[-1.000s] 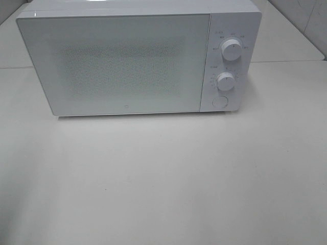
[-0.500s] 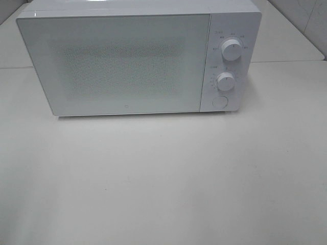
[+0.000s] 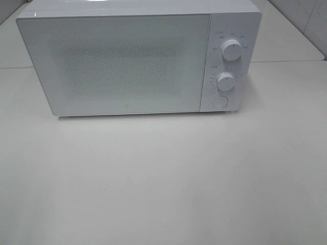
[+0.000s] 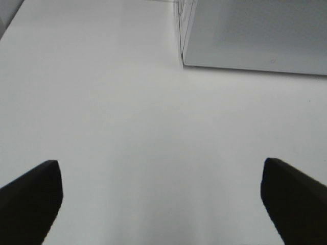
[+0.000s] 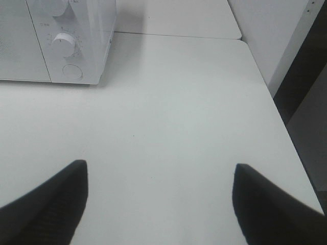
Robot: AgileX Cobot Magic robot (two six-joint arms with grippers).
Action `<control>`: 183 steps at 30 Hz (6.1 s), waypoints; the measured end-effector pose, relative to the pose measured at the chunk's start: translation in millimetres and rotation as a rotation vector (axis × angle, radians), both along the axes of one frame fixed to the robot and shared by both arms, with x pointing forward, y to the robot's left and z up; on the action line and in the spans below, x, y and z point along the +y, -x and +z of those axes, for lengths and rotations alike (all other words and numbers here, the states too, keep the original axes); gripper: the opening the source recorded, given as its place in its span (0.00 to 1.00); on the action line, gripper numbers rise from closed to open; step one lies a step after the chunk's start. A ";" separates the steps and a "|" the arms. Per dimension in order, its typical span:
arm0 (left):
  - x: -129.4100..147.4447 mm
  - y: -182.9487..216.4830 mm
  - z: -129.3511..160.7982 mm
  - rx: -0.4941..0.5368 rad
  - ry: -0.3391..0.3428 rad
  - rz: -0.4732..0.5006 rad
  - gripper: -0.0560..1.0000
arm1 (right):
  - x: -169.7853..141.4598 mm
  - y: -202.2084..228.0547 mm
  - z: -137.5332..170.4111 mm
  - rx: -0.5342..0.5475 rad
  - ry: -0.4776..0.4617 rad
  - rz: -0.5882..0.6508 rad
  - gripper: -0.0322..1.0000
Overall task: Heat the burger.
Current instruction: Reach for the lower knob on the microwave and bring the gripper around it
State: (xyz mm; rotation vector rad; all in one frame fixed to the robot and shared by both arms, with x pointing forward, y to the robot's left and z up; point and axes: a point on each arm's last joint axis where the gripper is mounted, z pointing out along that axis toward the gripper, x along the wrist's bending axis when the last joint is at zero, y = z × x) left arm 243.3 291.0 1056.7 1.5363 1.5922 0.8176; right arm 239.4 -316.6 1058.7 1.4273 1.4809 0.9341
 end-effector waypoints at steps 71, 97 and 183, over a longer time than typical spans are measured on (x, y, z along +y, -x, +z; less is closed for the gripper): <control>1.7 12.1 -0.5 -0.073 -0.026 0.020 0.97 | 12.5 -52.1 31.1 -0.086 0.038 0.062 0.78; 1.7 12.1 -0.5 -0.073 -0.026 0.020 0.97 | 35.7 -147.9 14.5 0.021 0.070 0.158 0.77; 1.7 12.1 -0.5 -0.072 -0.026 0.020 0.97 | 150.2 -247.8 -155.7 -0.197 -0.038 0.096 0.77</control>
